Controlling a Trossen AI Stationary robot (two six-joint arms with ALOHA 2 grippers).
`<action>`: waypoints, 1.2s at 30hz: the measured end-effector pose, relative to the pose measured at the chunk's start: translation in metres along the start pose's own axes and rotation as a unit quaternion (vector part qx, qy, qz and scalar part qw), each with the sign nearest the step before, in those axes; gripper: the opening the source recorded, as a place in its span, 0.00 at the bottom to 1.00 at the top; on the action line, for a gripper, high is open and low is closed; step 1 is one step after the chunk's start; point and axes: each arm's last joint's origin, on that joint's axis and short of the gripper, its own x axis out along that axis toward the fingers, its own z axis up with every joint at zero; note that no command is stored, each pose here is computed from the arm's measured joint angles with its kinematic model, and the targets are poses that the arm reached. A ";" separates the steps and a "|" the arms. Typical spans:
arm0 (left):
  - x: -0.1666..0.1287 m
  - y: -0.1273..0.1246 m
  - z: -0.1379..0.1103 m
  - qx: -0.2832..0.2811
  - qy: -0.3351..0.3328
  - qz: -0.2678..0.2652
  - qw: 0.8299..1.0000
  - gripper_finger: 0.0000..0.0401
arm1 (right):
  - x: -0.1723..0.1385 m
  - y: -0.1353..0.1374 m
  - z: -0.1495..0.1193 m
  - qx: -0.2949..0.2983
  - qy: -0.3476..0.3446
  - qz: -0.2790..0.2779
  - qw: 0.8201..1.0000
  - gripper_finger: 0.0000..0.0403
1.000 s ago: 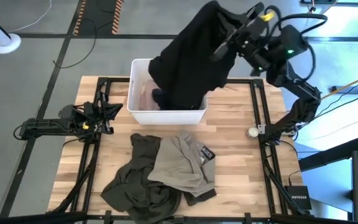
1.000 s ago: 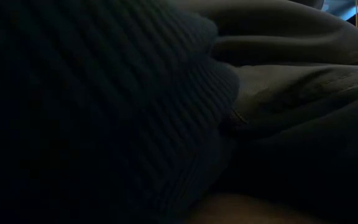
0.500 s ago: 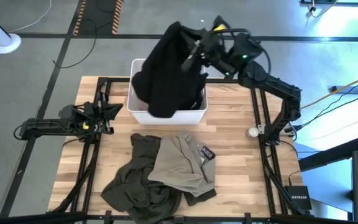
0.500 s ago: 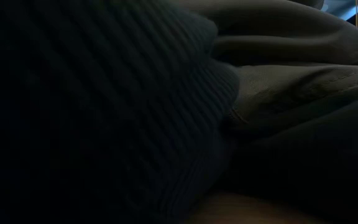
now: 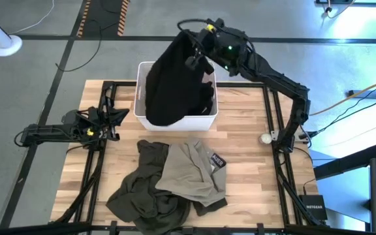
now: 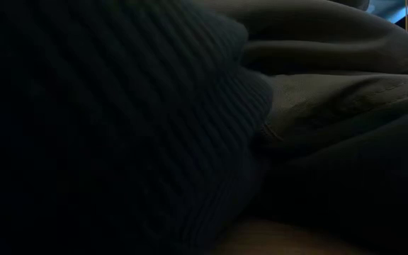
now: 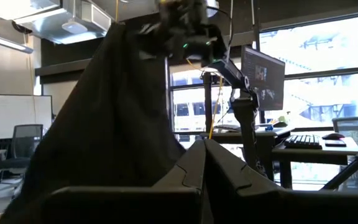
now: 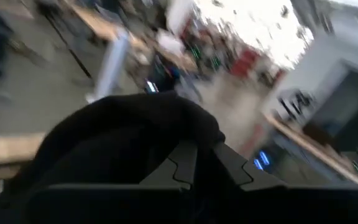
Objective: Sort clothes
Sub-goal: Put the black shirt into the white laundry organizer
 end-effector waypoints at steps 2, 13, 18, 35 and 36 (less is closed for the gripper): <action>0.000 0.000 0.000 0.000 0.000 0.000 1.000 0.00 | 0.004 -0.008 -0.010 0.000 0.037 -0.024 0.999 0.08; 0.000 0.000 0.000 0.000 0.000 0.000 1.000 0.00 | 0.013 -0.027 -0.054 -0.010 0.188 -0.037 0.981 0.08; 0.000 0.000 0.000 0.000 0.000 0.000 1.000 0.00 | 0.019 -0.006 -0.070 -0.009 0.197 0.055 0.979 0.08; 0.000 0.000 0.000 0.000 0.000 0.000 1.000 0.00 | 0.026 0.064 -0.132 0.002 0.230 0.242 0.943 0.08; 0.000 0.000 0.000 0.000 0.000 0.000 1.000 0.00 | 0.027 0.066 -0.137 0.008 0.234 0.242 0.941 0.08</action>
